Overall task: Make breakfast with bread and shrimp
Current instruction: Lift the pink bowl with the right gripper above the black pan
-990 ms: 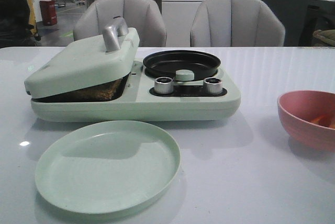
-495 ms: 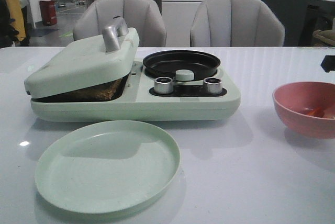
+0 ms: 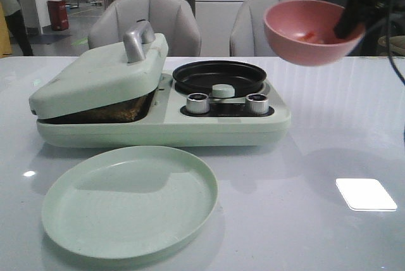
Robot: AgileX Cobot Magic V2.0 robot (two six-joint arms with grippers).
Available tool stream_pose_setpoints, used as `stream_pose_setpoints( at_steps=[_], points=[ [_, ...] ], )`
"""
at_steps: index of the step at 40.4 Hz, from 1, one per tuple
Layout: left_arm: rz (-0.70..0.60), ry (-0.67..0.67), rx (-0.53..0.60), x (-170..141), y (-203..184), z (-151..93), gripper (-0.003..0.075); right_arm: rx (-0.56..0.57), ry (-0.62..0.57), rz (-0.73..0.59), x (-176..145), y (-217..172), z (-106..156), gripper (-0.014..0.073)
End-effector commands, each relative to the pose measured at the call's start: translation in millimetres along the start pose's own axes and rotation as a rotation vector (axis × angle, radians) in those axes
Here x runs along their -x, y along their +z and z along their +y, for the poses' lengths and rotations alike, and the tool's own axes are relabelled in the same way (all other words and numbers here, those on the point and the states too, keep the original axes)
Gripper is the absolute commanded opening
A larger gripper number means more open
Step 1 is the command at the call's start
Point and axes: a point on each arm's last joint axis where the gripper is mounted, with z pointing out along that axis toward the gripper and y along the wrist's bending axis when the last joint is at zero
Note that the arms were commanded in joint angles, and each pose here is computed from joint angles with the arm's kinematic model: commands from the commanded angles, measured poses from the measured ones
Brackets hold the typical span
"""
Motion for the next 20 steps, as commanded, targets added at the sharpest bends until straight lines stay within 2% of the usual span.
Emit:
stream_pose_setpoints(
  at_steps=[1, 12, 20],
  points=[
    [-0.097, -0.016, 0.000, 14, -2, 0, 0.0099, 0.046, 0.002, -0.287, 36, -34, 24, -0.0031],
    [-0.097, -0.016, 0.000, 14, -2, 0, 0.0099, 0.030, -0.049, -0.552, 51, -18, 56, -0.0031],
    [-0.097, -0.016, 0.000, 14, -2, 0, 0.0099, 0.008, -0.063, -0.663, 48, 17, 76, -0.0031]
  ],
)
